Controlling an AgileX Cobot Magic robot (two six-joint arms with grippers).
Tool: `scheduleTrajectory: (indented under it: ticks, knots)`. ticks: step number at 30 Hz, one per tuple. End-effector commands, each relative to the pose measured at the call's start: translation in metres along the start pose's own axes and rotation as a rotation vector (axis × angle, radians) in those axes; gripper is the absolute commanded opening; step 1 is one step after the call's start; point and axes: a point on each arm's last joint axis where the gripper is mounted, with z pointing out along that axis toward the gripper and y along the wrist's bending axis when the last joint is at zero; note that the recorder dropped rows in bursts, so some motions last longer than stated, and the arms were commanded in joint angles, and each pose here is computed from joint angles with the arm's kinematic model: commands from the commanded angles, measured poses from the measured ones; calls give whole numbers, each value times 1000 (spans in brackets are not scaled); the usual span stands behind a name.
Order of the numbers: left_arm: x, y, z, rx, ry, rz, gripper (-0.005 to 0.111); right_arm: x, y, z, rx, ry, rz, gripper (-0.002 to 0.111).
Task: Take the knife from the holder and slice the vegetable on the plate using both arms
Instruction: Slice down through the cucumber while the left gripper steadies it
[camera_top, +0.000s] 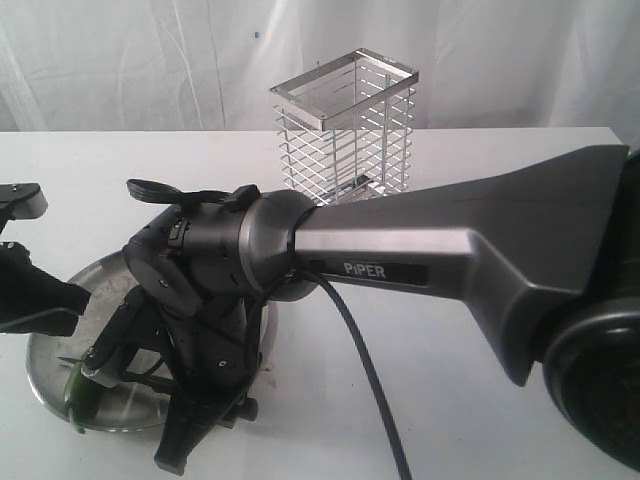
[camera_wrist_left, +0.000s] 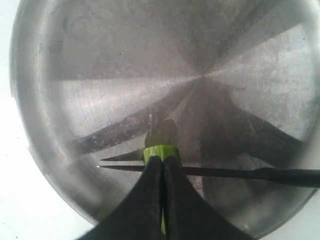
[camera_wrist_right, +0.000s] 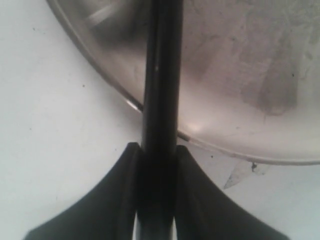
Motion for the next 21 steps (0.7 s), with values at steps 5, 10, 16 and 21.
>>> scheduleTrajectory:
  ticks: [5,10,16,21]
  knots:
    - [9,4,9,-13,33,-9,1,-2,-2,-7,5,-24,-5,0]
    - [10,8,18,-15,60,-18,1,-2,-2,-7,5,-22,-5,0]
    - [8,10,20,-37,34,-21,1,-1,-2,-7,5,-17,-6,0]
    - [7,14,28,-53,35,-29,1,-1,-2,-7,5,-14,-6,0]
